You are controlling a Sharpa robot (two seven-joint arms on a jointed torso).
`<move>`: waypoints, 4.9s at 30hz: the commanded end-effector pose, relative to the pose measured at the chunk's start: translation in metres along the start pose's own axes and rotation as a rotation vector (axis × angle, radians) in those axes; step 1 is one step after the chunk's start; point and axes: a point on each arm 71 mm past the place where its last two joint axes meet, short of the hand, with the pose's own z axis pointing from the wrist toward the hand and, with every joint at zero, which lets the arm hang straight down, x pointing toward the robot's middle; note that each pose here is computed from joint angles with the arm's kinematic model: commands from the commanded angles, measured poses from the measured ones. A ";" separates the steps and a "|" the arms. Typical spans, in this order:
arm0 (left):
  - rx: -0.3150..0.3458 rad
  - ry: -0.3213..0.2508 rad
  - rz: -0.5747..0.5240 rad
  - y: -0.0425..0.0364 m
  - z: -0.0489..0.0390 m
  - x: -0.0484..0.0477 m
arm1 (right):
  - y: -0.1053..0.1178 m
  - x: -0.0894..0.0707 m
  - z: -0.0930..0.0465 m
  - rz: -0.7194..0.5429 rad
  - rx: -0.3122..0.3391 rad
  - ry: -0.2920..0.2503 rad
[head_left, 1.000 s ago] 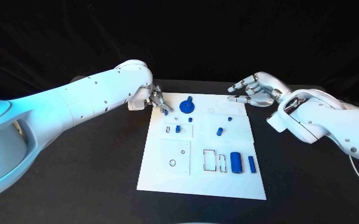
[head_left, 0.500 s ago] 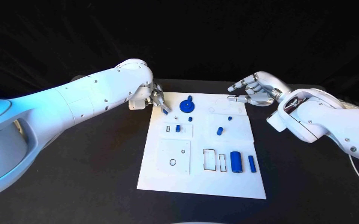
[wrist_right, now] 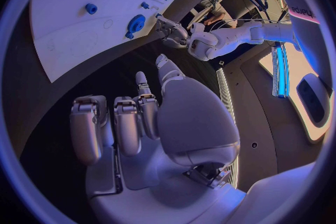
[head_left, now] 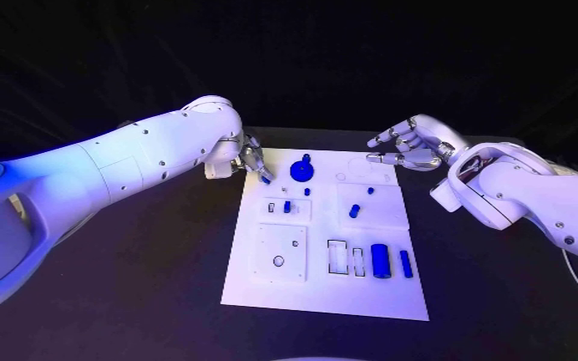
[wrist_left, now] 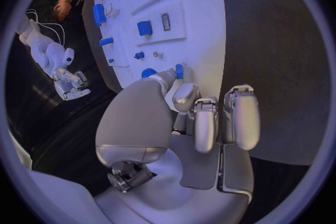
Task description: Assemble the parts on the task board
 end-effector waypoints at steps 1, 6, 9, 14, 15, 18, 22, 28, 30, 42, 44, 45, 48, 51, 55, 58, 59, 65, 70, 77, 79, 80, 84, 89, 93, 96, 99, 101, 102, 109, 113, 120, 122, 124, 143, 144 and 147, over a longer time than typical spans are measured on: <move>0.034 -0.018 -0.071 -0.0019 -0.0055 0.0020 | 0.000 0.002 0.000 -0.001 -0.007 0.016; 0.053 -0.048 -0.101 -0.0001 -0.0199 0.0091 | 0.000 0.001 0.000 -0.002 -0.004 0.016; 0.066 -0.077 -0.107 -0.0006 -0.0276 0.0143 | -0.001 0.001 0.000 -0.002 -0.004 0.017; 0.080 -0.128 -0.099 0.0022 -0.0349 0.0316 | -0.002 0.002 -0.001 -0.001 -0.001 0.019; 0.083 -0.136 -0.098 0.0027 -0.0357 0.0352 | -0.002 0.002 -0.001 -0.001 -0.001 0.019; 0.093 -0.157 -0.089 0.0026 -0.0378 0.0458 | -0.002 0.002 -0.001 -0.001 0.000 0.019; 0.107 -0.167 -0.071 0.0003 -0.0401 0.0561 | -0.003 0.002 -0.001 0.000 0.001 0.019; 0.108 -0.154 -0.030 -0.0017 -0.0406 0.0640 | -0.003 0.003 -0.002 0.001 0.002 0.020; 0.105 -0.148 -0.019 -0.0016 -0.0400 0.0653 | -0.003 0.003 -0.002 0.001 0.002 0.021; 0.080 -0.110 0.039 -0.0012 -0.0338 0.0694 | -0.004 0.004 -0.001 0.002 0.002 0.023; 0.077 -0.103 0.046 -0.0013 -0.0331 0.0697 | -0.004 0.004 -0.001 0.002 0.002 0.023; 0.076 -0.100 0.050 -0.0014 -0.0327 0.0698 | -0.004 0.004 -0.001 0.002 0.002 0.023; 0.072 -0.089 0.059 -0.0017 -0.0315 0.0702 | -0.004 0.004 -0.001 0.003 0.002 0.023; 0.068 -0.080 0.068 -0.0018 -0.0302 0.0705 | -0.003 0.004 -0.001 0.003 0.001 0.024; 0.064 -0.069 0.075 -0.0021 -0.0282 0.0715 | -0.003 0.004 -0.002 0.003 0.001 0.024; 0.064 -0.063 0.078 -0.0030 -0.0268 0.0732 | -0.003 0.004 -0.002 0.004 0.000 0.024; 0.064 -0.062 0.079 -0.0033 -0.0265 0.0737 | -0.003 0.005 -0.002 0.004 0.000 0.025; 0.066 -0.056 0.081 -0.0046 -0.0253 0.0756 | -0.004 0.005 -0.002 0.005 0.001 0.025; 0.066 -0.047 0.088 -0.0048 -0.0250 0.0767 | -0.004 0.004 -0.002 0.005 0.001 0.025; 0.066 -0.036 0.112 -0.0060 -0.0255 0.0785 | -0.004 0.004 -0.002 0.006 0.002 0.025; 0.067 -0.034 0.117 -0.0067 -0.0257 0.0790 | -0.004 0.004 -0.002 0.006 0.002 0.025; 0.067 -0.033 0.118 -0.0068 -0.0257 0.0791 | -0.004 0.004 -0.002 0.006 0.002 0.026; 0.068 -0.030 0.124 -0.0074 -0.0259 0.0798 | -0.004 0.004 -0.002 0.006 0.002 0.026; 0.068 -0.028 0.125 -0.0076 -0.0258 0.0800 | -0.004 0.004 -0.002 0.006 0.002 0.026; 0.068 -0.029 0.125 -0.0079 -0.0255 0.0800 | -0.004 0.004 -0.002 0.006 0.002 0.026; 0.069 -0.028 0.126 -0.0090 -0.0249 0.0803 | -0.004 0.004 -0.002 0.006 0.002 0.026; 0.069 -0.021 0.127 -0.0099 -0.0239 0.0811 | -0.004 0.004 -0.002 0.006 0.002 0.026; 0.068 -0.012 0.128 -0.0106 -0.0227 0.0823 | -0.004 0.005 -0.002 0.007 0.001 0.027; 0.068 -0.008 0.128 -0.0108 -0.0223 0.0827 | -0.004 0.005 -0.002 0.007 0.001 0.028; 0.064 0.015 0.130 -0.0111 -0.0197 0.0843 | -0.003 0.005 -0.003 0.007 0.001 0.030; 0.062 0.026 0.133 -0.0115 -0.0189 0.0851 | -0.004 0.005 -0.003 0.007 0.001 0.030; 0.061 0.033 0.133 -0.0120 -0.0178 0.0855 | -0.004 0.005 -0.003 0.007 0.002 0.030; 0.060 0.032 0.132 -0.0119 -0.0174 0.0853 | -0.004 0.005 -0.003 0.007 0.002 0.030; 0.059 0.032 0.131 -0.0118 -0.0170 0.0850 | -0.004 0.005 -0.003 0.007 0.002 0.030; 0.044 0.016 0.116 -0.0089 -0.0146 0.0819 | -0.004 0.004 -0.003 0.006 0.002 0.027; 0.043 0.013 0.113 -0.0086 -0.0145 0.0815 | -0.004 0.004 -0.003 0.006 0.002 0.027; 0.043 0.008 0.109 -0.0080 -0.0144 0.0809 | -0.004 0.004 -0.003 0.006 0.003 0.027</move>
